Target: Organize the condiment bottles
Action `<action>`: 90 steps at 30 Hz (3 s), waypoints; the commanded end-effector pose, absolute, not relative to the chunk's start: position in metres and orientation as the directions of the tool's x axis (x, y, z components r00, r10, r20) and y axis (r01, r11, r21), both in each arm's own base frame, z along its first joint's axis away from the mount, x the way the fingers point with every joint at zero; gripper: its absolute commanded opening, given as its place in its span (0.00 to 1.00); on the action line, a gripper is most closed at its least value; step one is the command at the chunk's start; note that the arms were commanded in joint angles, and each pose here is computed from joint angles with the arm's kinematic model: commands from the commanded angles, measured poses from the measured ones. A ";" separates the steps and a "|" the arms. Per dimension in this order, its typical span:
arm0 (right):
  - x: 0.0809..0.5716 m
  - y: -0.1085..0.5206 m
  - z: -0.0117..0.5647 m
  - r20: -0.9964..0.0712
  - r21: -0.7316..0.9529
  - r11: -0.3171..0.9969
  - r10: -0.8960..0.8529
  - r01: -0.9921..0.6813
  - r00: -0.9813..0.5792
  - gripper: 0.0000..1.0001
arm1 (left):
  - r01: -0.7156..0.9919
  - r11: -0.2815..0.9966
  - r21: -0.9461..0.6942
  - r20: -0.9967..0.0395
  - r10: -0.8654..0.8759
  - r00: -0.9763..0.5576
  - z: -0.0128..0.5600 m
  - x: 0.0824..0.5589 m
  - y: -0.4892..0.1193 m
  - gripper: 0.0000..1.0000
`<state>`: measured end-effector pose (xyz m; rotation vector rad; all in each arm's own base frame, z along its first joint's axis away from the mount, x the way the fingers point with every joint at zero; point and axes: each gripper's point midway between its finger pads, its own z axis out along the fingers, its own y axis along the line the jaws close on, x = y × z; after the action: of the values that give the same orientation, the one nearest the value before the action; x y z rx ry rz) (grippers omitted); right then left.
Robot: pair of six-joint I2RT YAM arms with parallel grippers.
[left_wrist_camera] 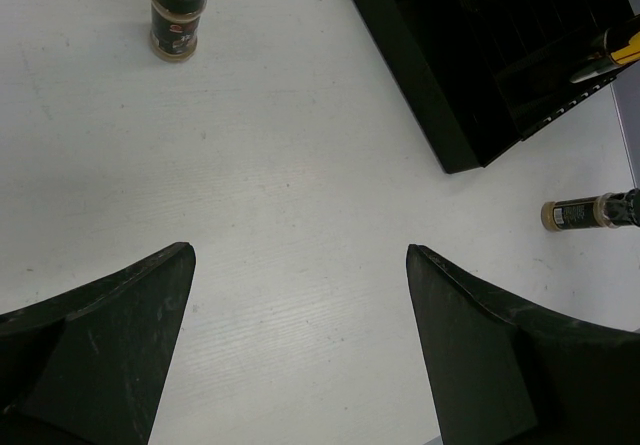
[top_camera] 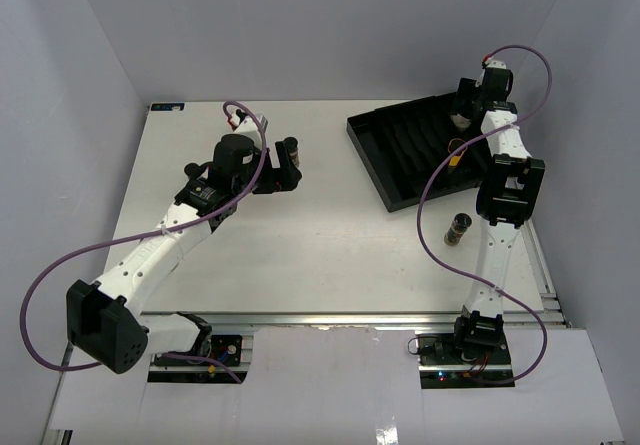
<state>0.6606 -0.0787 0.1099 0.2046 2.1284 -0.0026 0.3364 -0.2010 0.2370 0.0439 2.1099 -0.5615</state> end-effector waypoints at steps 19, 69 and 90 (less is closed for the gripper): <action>0.605 -0.053 0.357 -0.973 0.067 0.998 0.061 -0.020 -0.220 0.89 | -0.069 0.968 -0.241 -0.851 -0.245 -0.464 0.278 0.378 -0.133 0.98; 0.466 0.110 0.397 -0.971 0.136 0.888 0.030 -0.440 -0.238 0.95 | -0.880 0.441 -0.175 -0.593 -0.761 -0.264 0.134 0.250 0.118 0.98; 0.465 0.109 0.387 -0.968 0.140 0.889 0.031 -0.435 -0.247 0.95 | -0.893 0.436 -0.113 -0.505 -0.799 -0.326 0.095 0.242 0.109 0.87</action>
<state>0.4703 0.1109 0.3651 -0.2877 1.8485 0.4675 0.2378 0.1150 0.1025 -1.4257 2.1861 0.3100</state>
